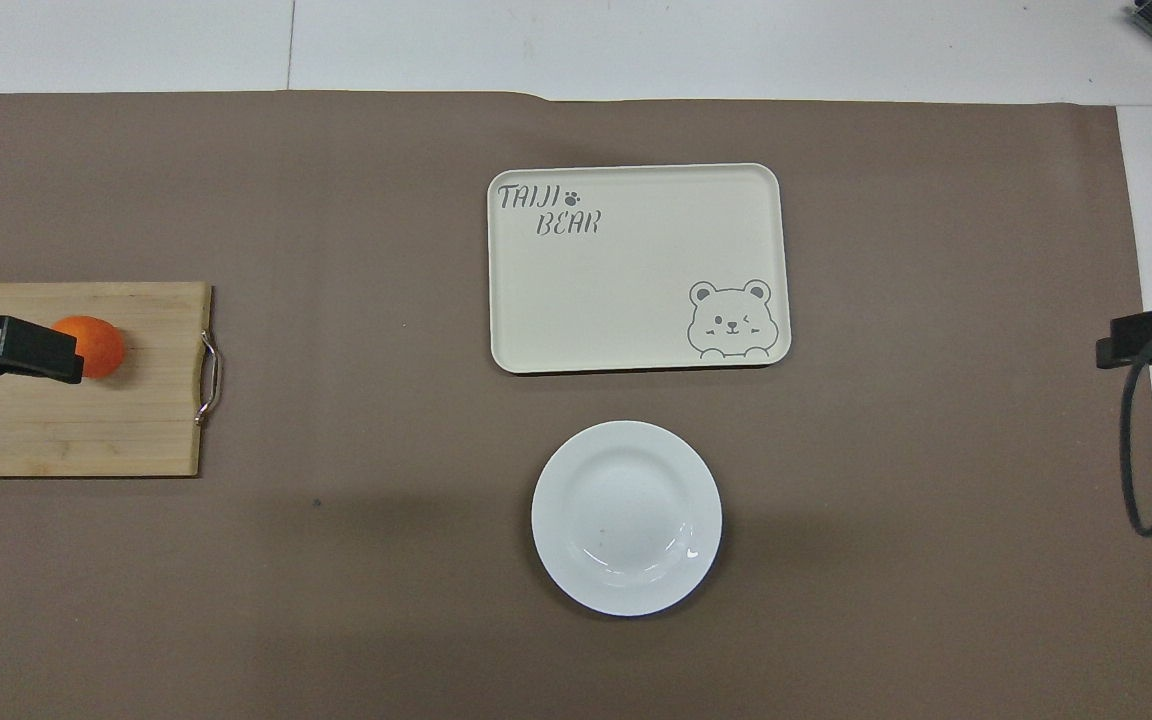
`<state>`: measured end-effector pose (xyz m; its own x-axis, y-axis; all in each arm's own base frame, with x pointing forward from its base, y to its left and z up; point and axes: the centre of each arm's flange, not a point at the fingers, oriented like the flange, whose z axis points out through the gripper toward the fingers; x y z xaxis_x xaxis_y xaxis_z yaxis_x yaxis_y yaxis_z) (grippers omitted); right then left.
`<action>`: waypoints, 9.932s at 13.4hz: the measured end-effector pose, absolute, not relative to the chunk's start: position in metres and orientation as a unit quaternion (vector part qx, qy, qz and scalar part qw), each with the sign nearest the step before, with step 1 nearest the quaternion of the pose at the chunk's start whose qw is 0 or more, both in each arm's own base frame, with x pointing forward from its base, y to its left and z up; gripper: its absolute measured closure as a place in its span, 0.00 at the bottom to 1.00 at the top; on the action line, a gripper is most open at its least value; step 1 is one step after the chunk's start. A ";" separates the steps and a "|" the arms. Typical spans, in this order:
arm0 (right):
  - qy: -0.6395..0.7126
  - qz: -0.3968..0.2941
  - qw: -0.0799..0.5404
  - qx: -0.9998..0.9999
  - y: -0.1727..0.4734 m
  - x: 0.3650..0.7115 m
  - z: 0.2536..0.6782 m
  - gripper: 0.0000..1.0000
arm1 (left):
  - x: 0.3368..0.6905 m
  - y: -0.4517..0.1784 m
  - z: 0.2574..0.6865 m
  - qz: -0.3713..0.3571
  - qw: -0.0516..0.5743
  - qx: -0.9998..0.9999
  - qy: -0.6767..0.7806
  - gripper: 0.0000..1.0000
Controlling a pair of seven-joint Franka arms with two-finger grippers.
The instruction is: Place orange and plate with both arms
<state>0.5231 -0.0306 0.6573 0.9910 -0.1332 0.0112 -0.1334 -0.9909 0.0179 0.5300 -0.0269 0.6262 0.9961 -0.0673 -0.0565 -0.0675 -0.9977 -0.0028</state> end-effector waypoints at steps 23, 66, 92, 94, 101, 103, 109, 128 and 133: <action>-0.068 0.000 0.009 0.998 -0.032 0.521 0.654 0.00 | 0.532 -0.018 0.625 0.023 0.002 -0.999 0.023 0.00; -0.032 0.004 -0.003 0.999 -0.020 0.511 0.659 0.00 | 0.613 0.120 0.349 -0.028 -0.046 -0.996 0.069 0.23; -0.008 -0.016 -0.049 0.999 -0.019 0.510 0.639 0.00 | 0.520 -0.296 0.528 0.001 -0.020 -0.998 -0.066 0.23; 0.014 -0.022 -0.052 0.998 -0.021 0.507 0.633 0.00 | 0.497 -0.331 0.519 0.000 -0.022 -0.997 -0.069 0.23; 0.013 -0.019 -0.078 0.997 -0.023 0.501 0.633 0.00 | 0.399 -0.444 0.440 -0.017 -0.050 -0.995 -0.080 0.23; 0.009 -0.019 -0.082 0.996 -0.027 0.501 0.633 0.00 | 0.381 -0.460 0.415 -0.015 -0.050 -0.996 -0.077 0.23; 0.001 -0.027 -0.120 0.992 -0.026 0.497 0.622 0.00 | 0.355 -0.480 0.338 -0.006 -0.046 -0.997 -0.067 0.23; 0.047 -0.021 -0.340 0.939 0.084 0.477 0.359 0.00 | 0.564 -0.242 0.493 -0.037 -0.036 -0.998 -0.040 0.00; 0.066 -0.012 -0.384 0.921 0.101 0.442 0.293 0.00 | 0.576 -0.114 0.543 -0.012 -0.039 -0.999 0.033 0.00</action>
<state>0.4416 0.1010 0.2934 0.9909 0.1314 0.0279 0.1124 -0.6968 -0.7084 0.5761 -0.1143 0.5429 0.9976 -0.0645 0.0265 -0.0664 -0.9948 0.0778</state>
